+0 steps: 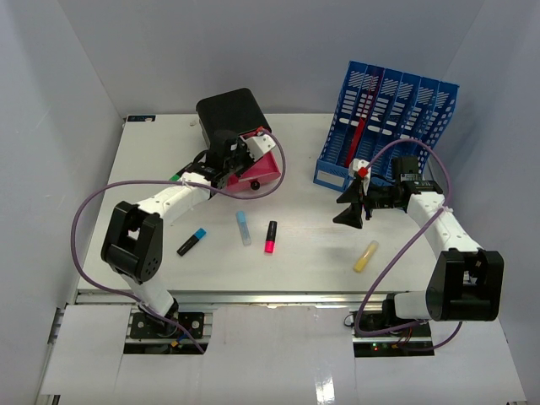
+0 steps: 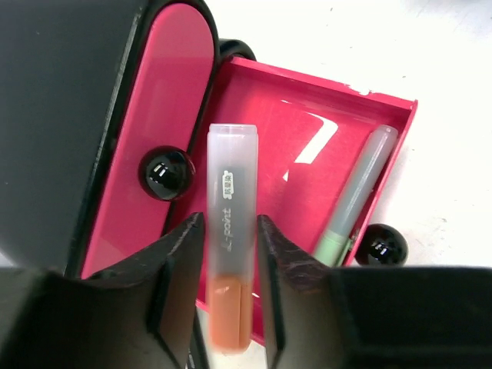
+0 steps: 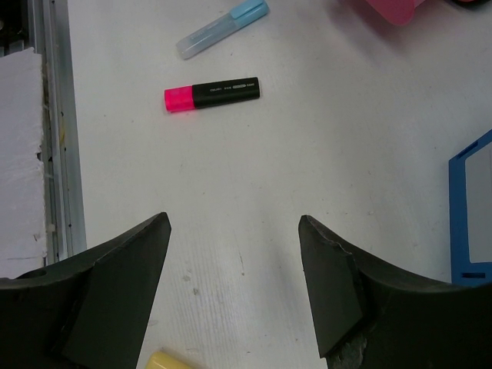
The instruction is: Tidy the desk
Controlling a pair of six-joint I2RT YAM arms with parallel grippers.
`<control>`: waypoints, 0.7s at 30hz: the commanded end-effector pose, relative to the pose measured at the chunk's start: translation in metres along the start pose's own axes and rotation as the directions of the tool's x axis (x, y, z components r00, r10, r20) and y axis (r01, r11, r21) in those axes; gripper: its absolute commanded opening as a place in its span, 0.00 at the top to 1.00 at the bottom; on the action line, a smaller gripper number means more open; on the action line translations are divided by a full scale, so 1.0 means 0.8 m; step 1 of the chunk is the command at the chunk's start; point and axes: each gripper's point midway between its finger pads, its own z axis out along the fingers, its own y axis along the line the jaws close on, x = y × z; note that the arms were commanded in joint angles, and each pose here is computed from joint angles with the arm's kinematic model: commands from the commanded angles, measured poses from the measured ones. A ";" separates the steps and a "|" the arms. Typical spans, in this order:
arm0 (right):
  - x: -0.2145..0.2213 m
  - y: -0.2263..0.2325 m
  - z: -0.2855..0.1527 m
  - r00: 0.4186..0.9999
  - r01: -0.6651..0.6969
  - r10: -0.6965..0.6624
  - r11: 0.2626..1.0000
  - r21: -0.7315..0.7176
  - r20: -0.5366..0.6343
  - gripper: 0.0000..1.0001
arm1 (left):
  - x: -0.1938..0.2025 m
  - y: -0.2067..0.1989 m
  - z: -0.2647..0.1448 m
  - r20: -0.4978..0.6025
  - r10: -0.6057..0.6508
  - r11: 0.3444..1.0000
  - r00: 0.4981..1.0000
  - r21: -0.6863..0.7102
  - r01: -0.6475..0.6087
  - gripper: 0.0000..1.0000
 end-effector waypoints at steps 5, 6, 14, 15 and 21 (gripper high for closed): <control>-0.007 -0.002 -0.004 1.000 0.015 -0.015 1.000 -0.004 0.012 0.26 | -0.022 0.015 0.007 0.069 0.031 0.998 0.997 -0.049 -0.028 0.36; -0.007 -0.002 -0.005 1.000 0.016 -0.016 1.000 -0.004 0.012 0.26 | -0.023 0.016 0.008 0.067 0.032 0.998 0.997 -0.054 -0.029 0.33; 0.014 0.033 -0.011 0.982 0.177 -0.182 0.978 -0.111 -0.043 0.25 | -0.092 0.020 -0.042 0.229 -0.113 0.993 0.967 0.016 0.113 0.28; 0.022 0.038 -0.013 0.964 0.247 -0.258 0.959 -0.138 -0.064 0.24 | -0.103 0.017 -0.059 0.262 -0.150 0.989 0.953 0.042 0.145 0.25; 0.108 0.046 -0.053 0.668 0.564 -0.688 0.717 -0.409 -0.284 0.08 | -0.114 -0.001 -0.169 0.310 -0.455 0.890 0.835 0.114 0.442 0.02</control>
